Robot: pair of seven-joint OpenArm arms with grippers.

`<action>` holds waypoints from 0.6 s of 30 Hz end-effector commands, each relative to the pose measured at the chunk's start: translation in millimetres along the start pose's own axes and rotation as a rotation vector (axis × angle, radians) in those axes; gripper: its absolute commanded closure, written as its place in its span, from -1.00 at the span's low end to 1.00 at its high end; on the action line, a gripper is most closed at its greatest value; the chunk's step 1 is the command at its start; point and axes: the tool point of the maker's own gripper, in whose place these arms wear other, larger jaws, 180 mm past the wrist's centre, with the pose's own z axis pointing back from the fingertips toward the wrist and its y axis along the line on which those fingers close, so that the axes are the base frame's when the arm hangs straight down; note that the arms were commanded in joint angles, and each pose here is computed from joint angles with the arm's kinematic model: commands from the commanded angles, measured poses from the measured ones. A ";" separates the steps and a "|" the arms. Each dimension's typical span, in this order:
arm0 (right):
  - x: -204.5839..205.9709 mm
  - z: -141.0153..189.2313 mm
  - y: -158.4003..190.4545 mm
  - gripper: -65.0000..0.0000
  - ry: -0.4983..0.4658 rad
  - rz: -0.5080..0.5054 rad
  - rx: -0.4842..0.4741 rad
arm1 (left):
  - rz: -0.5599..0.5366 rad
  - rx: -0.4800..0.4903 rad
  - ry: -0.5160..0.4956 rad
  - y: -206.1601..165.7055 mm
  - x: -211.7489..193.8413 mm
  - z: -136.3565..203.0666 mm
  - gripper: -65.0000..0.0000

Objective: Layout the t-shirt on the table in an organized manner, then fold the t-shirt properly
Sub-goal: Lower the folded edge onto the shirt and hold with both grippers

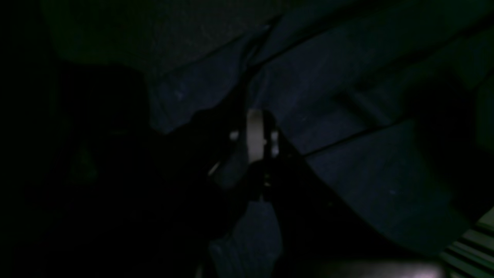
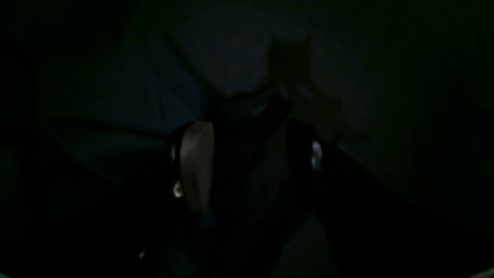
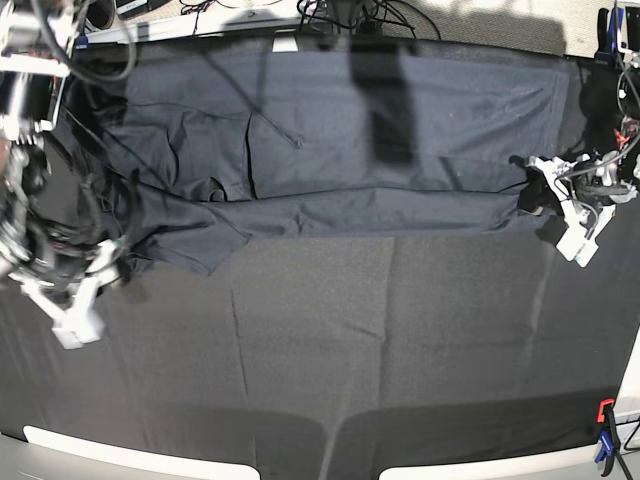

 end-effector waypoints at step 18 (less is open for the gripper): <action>4.2 -36.8 0.3 0.08 0.280 0.282 0.045 | -0.021 0.015 -0.077 6.0 22.4 8.0 1.00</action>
